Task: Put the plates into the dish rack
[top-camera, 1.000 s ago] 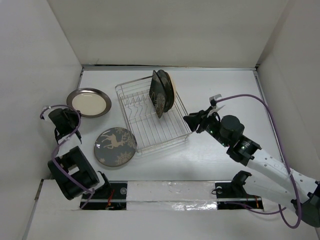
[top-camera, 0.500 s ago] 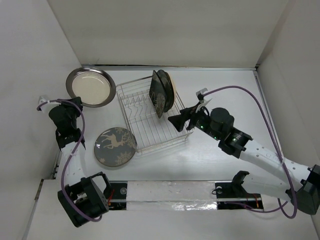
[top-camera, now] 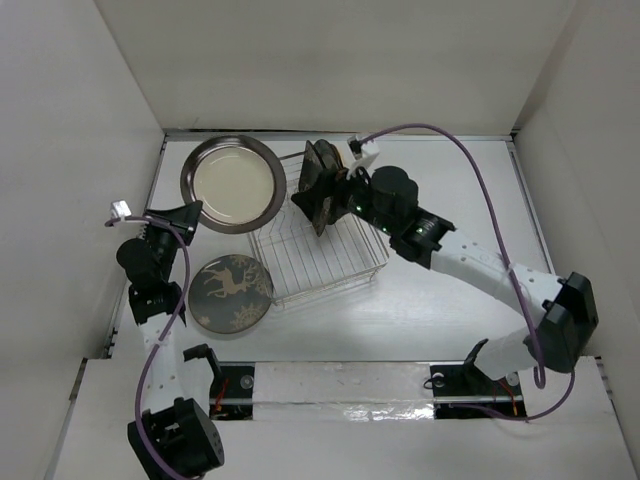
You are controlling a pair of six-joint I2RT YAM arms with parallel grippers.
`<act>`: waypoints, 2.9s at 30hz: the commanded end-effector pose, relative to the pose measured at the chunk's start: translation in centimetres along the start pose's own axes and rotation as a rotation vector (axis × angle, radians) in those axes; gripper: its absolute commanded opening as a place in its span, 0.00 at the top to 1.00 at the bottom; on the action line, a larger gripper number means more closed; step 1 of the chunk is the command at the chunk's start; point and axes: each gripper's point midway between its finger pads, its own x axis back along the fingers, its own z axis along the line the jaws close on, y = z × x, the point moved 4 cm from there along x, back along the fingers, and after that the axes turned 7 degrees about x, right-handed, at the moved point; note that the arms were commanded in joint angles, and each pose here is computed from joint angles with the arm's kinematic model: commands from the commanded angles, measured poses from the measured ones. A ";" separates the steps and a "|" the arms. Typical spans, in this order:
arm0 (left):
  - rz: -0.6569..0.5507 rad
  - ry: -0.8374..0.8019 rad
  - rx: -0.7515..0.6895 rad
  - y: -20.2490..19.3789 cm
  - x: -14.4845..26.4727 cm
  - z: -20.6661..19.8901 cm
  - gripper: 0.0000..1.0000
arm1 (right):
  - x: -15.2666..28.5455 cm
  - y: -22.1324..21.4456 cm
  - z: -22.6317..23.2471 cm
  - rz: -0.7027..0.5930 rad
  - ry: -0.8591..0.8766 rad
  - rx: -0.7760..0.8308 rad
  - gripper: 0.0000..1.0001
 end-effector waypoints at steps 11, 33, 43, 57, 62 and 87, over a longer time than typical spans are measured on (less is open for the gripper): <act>0.252 -0.492 0.003 -3.2 3.9 -9.1 1.00 | -6.4 0.0 -0.4 0.045 0.077 -0.043 0.01; 0.358 -0.344 -0.113 -4.7 2.1 -4.3 0.21 | -3.9 3.9 0.2 -0.105 0.108 -0.079 1.00; 0.311 -0.161 -0.259 -4.1 0.3 -2.8 0.12 | -2.7 9.9 -2.8 -0.224 -0.216 0.032 1.00; 0.437 -0.258 -0.200 -6.7 1.0 -2.8 0.34 | -5.5 10.7 -3.9 -0.151 -0.673 0.453 1.00; 0.451 -0.279 -0.184 -6.9 1.2 -2.9 0.41 | -7.3 8.9 -5.0 -0.090 -0.733 0.518 1.00; 0.426 -0.198 -0.157 -6.8 0.5 -1.4 0.48 | -10.9 0.0 -7.8 0.072 -0.708 0.485 1.00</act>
